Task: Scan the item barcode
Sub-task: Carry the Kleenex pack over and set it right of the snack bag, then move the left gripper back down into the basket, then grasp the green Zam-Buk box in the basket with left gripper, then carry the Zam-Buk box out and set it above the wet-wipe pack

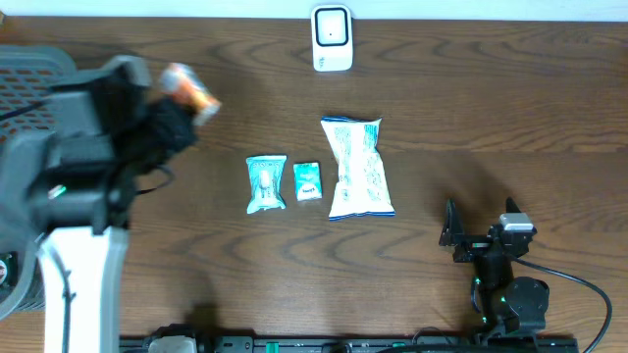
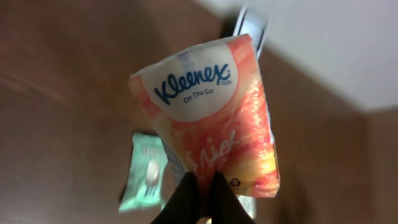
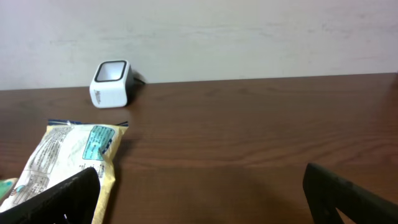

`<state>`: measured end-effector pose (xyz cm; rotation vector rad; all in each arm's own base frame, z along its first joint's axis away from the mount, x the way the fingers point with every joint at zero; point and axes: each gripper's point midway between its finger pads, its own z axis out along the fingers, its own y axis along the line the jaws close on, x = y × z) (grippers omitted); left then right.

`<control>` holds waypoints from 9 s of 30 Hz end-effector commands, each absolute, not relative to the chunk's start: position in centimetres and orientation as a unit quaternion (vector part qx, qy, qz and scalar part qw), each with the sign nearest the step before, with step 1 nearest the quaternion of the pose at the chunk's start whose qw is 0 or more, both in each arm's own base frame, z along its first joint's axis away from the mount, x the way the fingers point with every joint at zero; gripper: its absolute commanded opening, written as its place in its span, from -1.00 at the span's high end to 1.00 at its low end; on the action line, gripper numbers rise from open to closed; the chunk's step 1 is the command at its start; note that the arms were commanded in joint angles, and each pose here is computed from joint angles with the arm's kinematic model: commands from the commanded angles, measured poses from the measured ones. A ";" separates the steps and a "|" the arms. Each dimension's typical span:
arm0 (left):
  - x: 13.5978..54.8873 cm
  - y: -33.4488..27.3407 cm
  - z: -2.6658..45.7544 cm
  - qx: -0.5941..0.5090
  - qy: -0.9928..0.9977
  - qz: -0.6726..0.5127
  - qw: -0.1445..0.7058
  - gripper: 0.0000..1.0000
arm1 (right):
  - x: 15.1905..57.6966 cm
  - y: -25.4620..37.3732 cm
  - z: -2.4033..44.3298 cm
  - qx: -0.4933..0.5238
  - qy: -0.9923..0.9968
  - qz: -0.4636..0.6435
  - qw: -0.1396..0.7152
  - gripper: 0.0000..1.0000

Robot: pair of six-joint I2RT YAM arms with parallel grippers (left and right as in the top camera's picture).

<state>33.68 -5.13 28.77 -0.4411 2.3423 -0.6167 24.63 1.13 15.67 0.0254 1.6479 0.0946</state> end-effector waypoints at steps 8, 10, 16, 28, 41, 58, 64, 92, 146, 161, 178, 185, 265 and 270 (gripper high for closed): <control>34.5 -19.3 13.6 0.003 0.974 -0.156 0.166 0.86 | 24.6 1.4 15.5 0.003 0.735 0.042 0.677 -0.98; 34.7 -22.0 12.1 0.023 0.973 -0.151 0.171 0.86 | 24.6 1.4 15.5 0.003 0.735 0.042 0.677 -0.99; 33.8 -28.0 12.6 0.062 0.959 -0.184 0.205 0.86 | 24.6 1.4 15.5 0.003 0.735 0.042 0.677 -0.99; 31.6 -35.1 9.4 0.097 0.950 -0.165 0.248 0.85 | 24.6 1.4 15.5 0.003 0.735 0.042 0.677 -0.99; 31.6 -37.5 7.7 0.096 0.945 -0.188 0.248 0.86 | 24.6 1.4 15.5 0.003 0.735 0.042 0.677 -0.99; 39.7 -21.5 25.5 0.039 0.908 -0.117 0.401 -0.09 | 24.6 1.4 15.5 0.003 0.735 0.042 0.677 -0.98; 38.4 -0.4 38.4 -0.176 0.813 -0.059 0.552 -0.15 | 24.6 1.4 15.5 0.003 0.735 0.042 0.677 -0.99; 20.7 36.9 13.5 -0.599 0.744 0.266 0.127 -0.17 | 24.6 1.4 15.5 0.003 0.735 0.042 0.677 -0.99; 18.0 33.8 3.0 -0.616 0.758 0.200 0.075 0.86 | 24.6 1.4 15.5 0.003 0.735 0.042 0.677 -0.99; 21.7 31.8 4.1 -0.608 0.777 0.100 0.131 0.85 | 24.6 1.4 15.5 0.003 0.735 0.042 0.677 -0.99; 28.4 28.6 4.9 -0.531 0.823 0.092 0.180 -0.44 | 24.6 1.4 15.5 0.003 0.735 0.042 0.677 -0.99; 28.9 29.9 7.7 -0.567 0.787 0.099 0.223 -0.64 | 24.6 1.4 15.5 0.003 0.735 0.042 0.677 -0.99; 36.3 -4.9 28.7 -0.171 0.863 -0.147 0.452 -0.21 | 24.6 1.4 15.5 0.003 0.735 0.042 0.677 -0.99; 36.0 -10.3 20.4 -0.108 0.932 -0.126 0.323 -0.21 | 24.6 1.4 15.5 0.003 0.735 0.042 0.677 -0.98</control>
